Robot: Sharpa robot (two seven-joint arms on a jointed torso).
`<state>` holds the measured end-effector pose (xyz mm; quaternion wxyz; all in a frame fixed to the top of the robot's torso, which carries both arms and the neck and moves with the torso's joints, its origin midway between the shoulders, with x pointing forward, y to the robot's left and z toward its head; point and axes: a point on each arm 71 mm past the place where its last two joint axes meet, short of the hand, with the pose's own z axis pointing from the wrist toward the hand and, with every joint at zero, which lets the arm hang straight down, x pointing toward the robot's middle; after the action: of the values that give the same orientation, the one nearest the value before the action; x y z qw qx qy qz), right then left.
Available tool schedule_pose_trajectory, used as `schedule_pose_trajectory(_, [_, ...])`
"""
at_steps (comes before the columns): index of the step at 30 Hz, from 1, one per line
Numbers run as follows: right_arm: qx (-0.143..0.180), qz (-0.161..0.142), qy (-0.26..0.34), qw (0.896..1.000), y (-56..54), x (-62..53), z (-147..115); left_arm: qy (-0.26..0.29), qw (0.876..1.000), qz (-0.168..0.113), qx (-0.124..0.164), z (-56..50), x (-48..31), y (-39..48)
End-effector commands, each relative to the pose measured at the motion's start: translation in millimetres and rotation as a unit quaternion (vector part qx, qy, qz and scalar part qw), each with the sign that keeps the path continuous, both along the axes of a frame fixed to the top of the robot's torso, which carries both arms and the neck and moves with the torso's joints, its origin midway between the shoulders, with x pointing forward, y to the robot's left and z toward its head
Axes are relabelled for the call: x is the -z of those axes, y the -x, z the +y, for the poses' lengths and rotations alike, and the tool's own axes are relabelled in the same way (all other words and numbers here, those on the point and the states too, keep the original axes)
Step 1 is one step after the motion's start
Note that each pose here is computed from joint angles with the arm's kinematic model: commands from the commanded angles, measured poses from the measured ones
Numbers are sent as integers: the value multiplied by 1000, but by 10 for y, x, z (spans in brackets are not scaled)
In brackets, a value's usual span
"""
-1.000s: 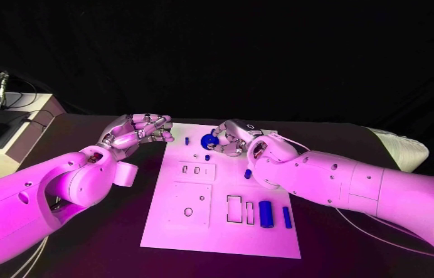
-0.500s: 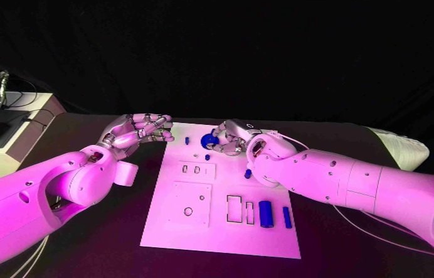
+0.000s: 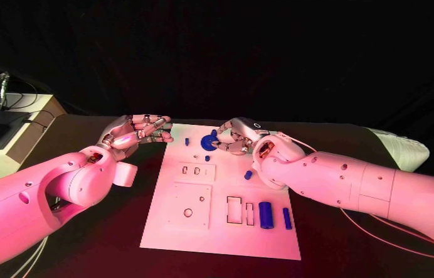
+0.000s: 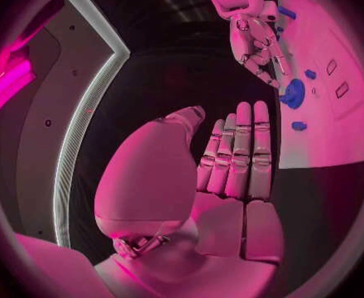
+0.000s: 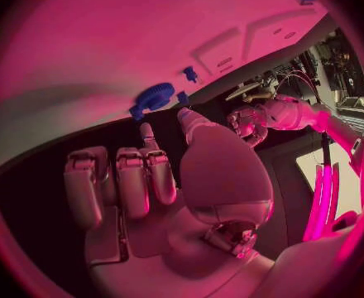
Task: Assemble the parts on the task board
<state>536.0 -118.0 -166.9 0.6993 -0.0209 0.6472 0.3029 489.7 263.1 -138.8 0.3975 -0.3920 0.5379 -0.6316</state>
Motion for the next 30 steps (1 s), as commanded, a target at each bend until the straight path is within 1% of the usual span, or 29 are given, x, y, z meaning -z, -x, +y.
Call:
schedule_pose_trajectory(1, [-9,-35,-31,999,32,-141,-36,2,1000,-3,6,-5,-5,1])
schedule_pose_trajectory(3, [-11,-33,-46,998,40,-191,-77,2,1000,-3,5,2,-2,-1])
schedule_pose_trajectory(5, [-12,-26,-73,997,52,-253,-141,2,1000,-3,4,11,3,-3])
schedule_pose_trajectory(10, [-5,6,-147,989,76,-380,-355,1,1000,-1,0,37,17,-8])
schedule_pose_trajectory(12, [-1,14,-160,987,85,-416,-450,1,1000,-1,-1,45,23,-9])
schedule_pose_trajectory(15, [7,31,-170,985,105,-465,-672,1,1000,2,-3,59,44,-8])
schedule_pose_trajectory(19, [7,50,-158,986,153,-470,-892,2,1000,5,-3,66,79,2])
schedule_pose_trajectory(23, [4,61,-126,990,246,-431,-1080,3,1000,10,-1,59,128,25])
schedule_pose_trajectory(26, [0,62,-102,993,328,-380,-1163,4,1000,13,1,54,166,41])
schedule_pose_trajectory(30, [-11,51,-68,996,447,-310,-1209,4,1000,19,2,50,231,63])
